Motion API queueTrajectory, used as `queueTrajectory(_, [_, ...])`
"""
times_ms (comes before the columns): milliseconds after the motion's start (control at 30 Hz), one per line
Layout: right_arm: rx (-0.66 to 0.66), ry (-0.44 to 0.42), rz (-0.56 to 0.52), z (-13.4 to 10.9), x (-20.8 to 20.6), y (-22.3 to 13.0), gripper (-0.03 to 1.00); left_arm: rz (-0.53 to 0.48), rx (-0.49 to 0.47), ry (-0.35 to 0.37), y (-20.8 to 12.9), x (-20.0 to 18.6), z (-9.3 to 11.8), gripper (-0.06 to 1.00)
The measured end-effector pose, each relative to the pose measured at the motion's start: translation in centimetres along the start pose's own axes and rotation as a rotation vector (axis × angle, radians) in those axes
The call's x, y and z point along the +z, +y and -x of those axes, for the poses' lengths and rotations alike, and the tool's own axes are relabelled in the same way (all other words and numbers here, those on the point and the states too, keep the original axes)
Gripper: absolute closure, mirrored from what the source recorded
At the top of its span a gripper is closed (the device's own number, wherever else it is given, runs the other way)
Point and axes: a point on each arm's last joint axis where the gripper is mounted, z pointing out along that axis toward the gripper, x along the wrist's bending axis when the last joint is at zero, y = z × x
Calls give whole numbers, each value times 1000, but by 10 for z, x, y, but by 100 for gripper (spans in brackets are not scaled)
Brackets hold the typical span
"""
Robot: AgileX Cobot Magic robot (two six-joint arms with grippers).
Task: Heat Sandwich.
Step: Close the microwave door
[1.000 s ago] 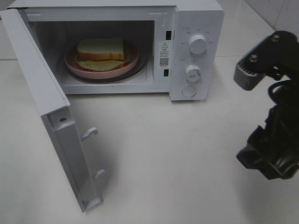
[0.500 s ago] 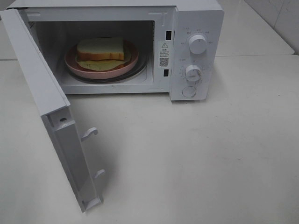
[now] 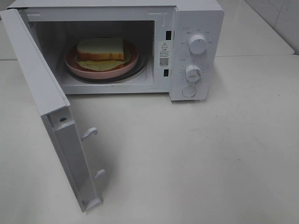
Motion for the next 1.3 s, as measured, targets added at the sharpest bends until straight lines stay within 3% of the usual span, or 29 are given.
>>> queueTrajectory(167, [18, -18, 38, 2, -7, -6, 20, 0, 0, 0, 0, 0, 0, -5])
queueTrajectory(733, [344, -315, 144, -1, -24, -40, 20, 0, 0, 0, 0, 0, 0, -5])
queueTrajectory(1067, [432, -379, 155, -10, -2, -63, 20, 0, 0, 0, 0, 0, 0, -5])
queueTrajectory(1167, [452, -403, 222, -13, 1, -66, 20, 0, 0, 0, 0, 0, 0, -5])
queueTrajectory(1300, [463, -415, 232, -13, 6, -66, 20, 0, 0, 0, 0, 0, 0, -5])
